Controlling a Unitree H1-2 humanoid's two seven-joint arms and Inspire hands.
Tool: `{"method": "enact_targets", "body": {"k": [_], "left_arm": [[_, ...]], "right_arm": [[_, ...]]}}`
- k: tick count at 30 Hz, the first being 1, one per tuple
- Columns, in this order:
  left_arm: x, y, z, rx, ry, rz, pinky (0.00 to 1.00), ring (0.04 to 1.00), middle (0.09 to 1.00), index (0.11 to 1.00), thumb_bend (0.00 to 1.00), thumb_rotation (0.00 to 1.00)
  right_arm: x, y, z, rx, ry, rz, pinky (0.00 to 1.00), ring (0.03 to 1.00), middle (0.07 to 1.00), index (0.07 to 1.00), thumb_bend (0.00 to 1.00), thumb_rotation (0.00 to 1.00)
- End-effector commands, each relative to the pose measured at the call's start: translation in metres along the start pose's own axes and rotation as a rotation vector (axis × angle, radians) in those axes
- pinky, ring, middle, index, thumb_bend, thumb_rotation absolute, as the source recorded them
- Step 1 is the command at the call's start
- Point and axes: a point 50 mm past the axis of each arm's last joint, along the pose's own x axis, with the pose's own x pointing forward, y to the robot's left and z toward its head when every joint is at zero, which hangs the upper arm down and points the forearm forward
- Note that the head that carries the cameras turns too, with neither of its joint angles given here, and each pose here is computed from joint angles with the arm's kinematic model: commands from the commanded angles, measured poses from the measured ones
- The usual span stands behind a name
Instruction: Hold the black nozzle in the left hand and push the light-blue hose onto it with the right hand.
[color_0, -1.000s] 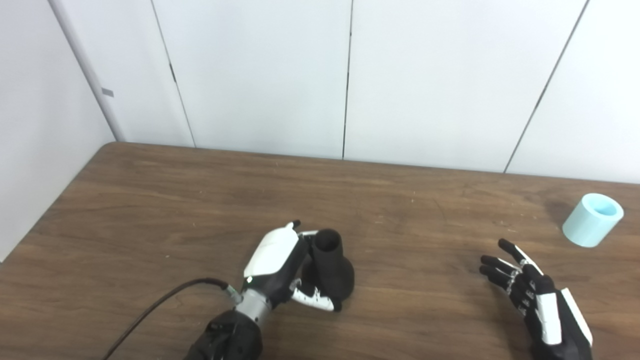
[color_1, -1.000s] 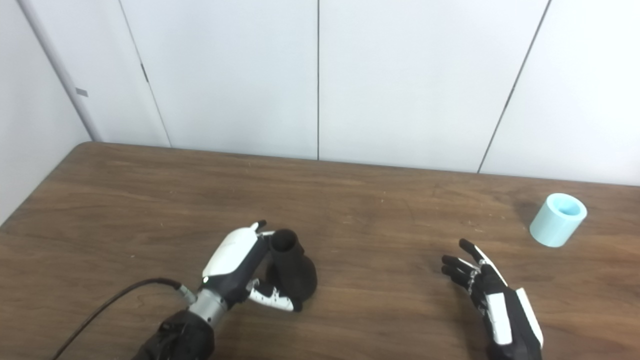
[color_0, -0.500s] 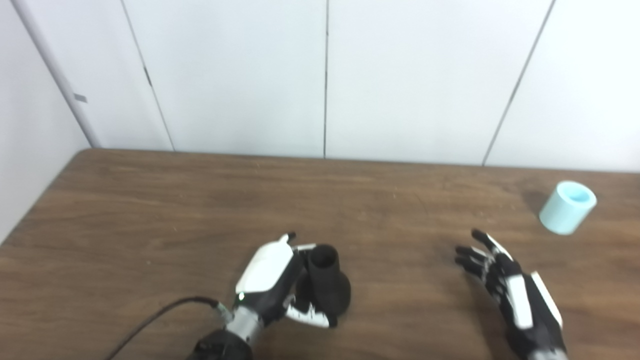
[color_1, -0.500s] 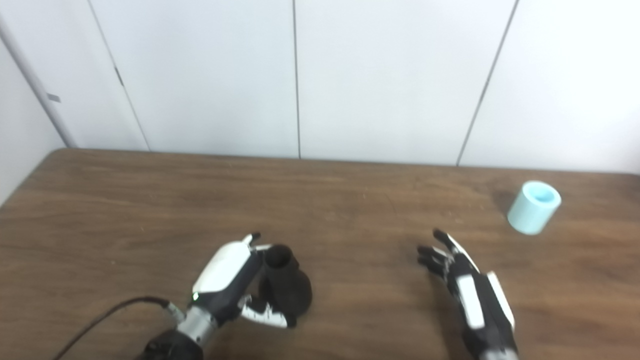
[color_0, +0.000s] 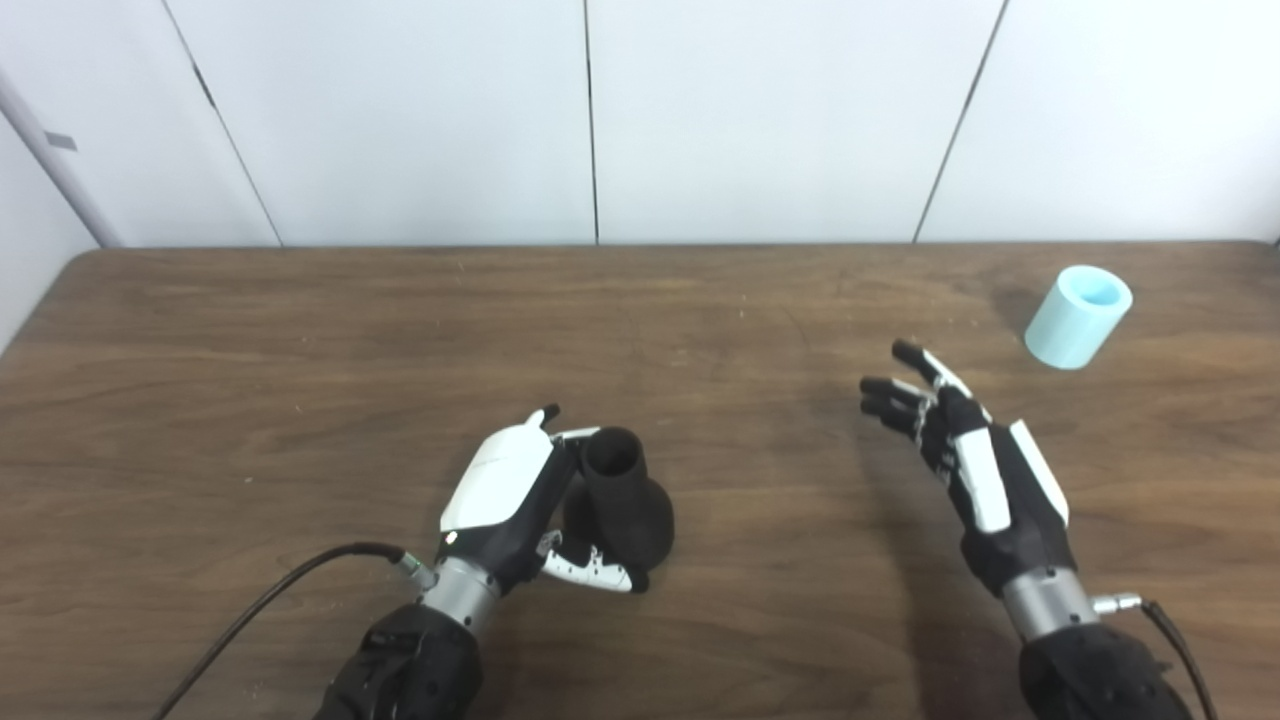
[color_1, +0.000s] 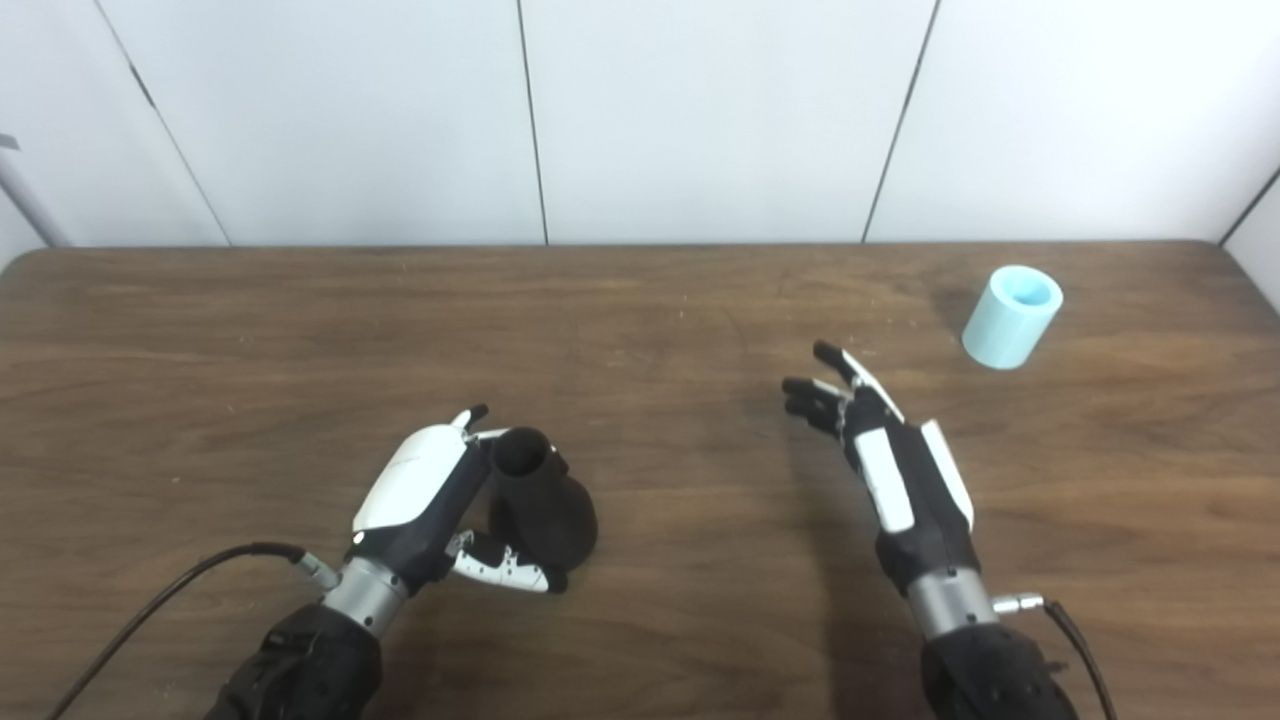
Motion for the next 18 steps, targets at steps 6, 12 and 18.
{"method": "enact_targets", "body": {"k": [6,12,18], "left_arm": [[-0.007,-0.028,0.007,-0.010,-0.004,-0.145,1.00,0.611,0.505,0.477,0.52,0.00],[-0.008,-0.039,0.016,0.004,-0.018,-0.184,1.00,0.593,0.501,0.481,0.52,0.00],[-0.010,-0.050,0.022,-0.012,-0.038,-0.186,1.00,0.564,0.492,0.488,0.52,0.00]], "right_arm": [[0.002,-0.001,0.021,-0.015,-0.077,-0.013,0.86,0.787,0.785,0.919,0.57,1.00],[0.001,-0.007,0.024,-0.009,-0.077,-0.025,0.86,0.789,0.785,0.919,0.57,1.00],[0.002,-0.010,0.029,0.003,-0.082,-0.033,0.87,0.794,0.785,0.915,0.58,1.00]]}}
